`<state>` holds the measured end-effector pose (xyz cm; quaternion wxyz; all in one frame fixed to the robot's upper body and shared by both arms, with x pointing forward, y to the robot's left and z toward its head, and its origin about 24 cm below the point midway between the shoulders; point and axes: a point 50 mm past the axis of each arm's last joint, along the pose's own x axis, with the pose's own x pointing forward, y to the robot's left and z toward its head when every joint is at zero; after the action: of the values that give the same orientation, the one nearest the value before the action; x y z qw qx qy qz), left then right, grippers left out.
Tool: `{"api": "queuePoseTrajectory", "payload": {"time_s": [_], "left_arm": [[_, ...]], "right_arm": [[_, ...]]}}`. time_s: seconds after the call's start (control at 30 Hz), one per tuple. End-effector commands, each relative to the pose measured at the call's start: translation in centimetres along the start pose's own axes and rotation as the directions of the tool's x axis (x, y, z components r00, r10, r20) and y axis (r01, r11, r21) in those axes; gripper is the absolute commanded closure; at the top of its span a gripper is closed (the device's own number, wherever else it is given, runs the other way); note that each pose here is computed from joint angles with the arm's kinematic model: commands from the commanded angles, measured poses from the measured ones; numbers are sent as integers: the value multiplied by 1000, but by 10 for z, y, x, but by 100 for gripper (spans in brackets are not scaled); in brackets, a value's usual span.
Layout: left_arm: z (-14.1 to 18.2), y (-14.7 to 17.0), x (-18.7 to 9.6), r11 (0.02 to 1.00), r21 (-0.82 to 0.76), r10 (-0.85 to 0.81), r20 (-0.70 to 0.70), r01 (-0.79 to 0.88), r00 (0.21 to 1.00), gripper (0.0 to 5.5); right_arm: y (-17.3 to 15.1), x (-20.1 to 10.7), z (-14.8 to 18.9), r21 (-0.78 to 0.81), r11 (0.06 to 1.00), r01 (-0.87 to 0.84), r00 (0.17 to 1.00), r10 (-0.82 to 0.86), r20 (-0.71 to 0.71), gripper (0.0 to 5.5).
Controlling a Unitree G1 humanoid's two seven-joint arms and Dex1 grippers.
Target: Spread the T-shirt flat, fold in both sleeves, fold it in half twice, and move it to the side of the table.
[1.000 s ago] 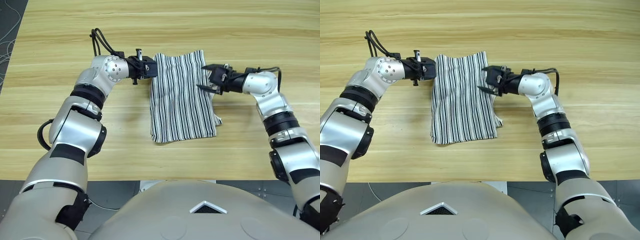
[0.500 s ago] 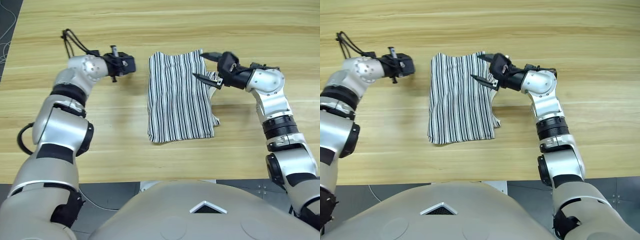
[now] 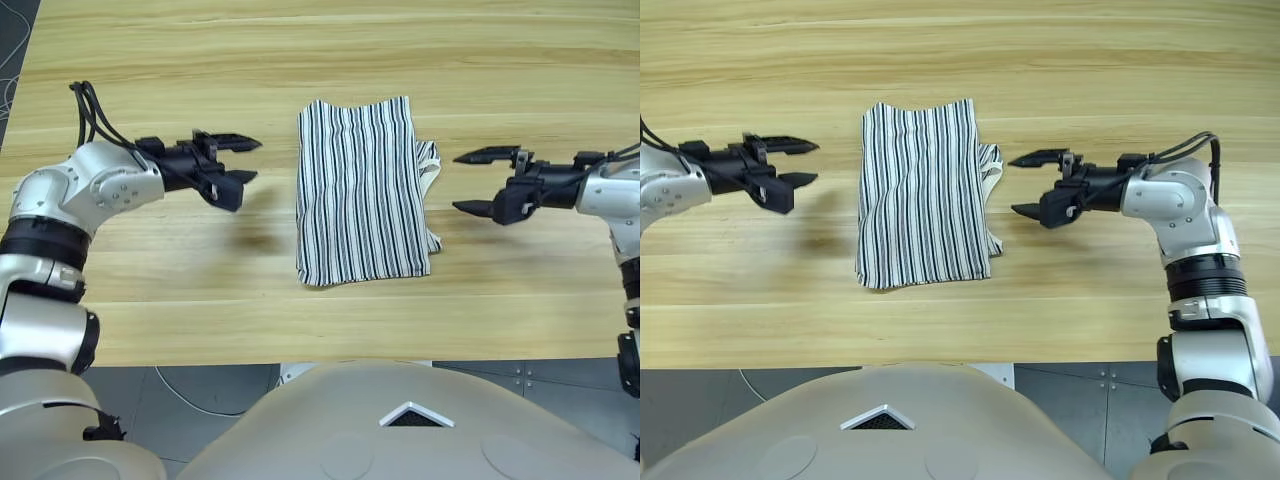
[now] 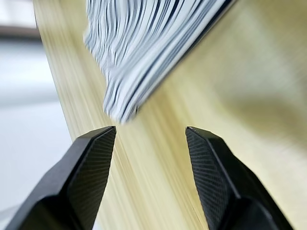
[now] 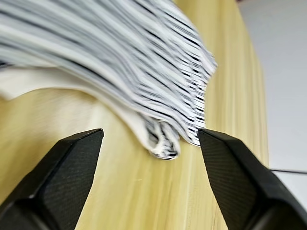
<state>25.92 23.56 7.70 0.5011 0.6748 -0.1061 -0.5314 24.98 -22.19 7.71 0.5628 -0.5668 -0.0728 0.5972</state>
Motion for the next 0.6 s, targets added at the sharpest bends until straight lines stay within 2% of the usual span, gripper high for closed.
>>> {"api": "queuePoseTrajectory", "payload": {"time_s": [0.03, 0.1, 0.17, 0.23, 0.5, 0.6], "left_arm": [[28, 3, -24, 943, 332, -47, 72, 20, 996, 284], [27, -2, -27, 898, 440, -24, 65, -7, 998, 284], [25, -12, -29, 876, 481, 2, 71, -36, 997, 284], [27, -20, -27, 890, 449, 40, 96, -79, 995, 266], [40, -40, 4, 934, 295, 151, 190, -204, 970, 142], [46, -37, 9, 934, 270, 167, 248, -233, 954, 142]], "right_arm": [[4, -16, 9, -290, 947, -136, 989, 147, 16, 189], [6, -10, 5, -303, 944, -133, 988, 149, 31, 189], [11, -6, 0, -309, 939, -150, 985, 167, 30, 189], [16, -1, -2, -315, 937, -152, 985, 171, 34, 189], [37, 18, 1, -305, 944, -123, 981, 162, 108, 47], [42, 24, 6, -318, 940, -121, 974, 175, 148, 47]]}}
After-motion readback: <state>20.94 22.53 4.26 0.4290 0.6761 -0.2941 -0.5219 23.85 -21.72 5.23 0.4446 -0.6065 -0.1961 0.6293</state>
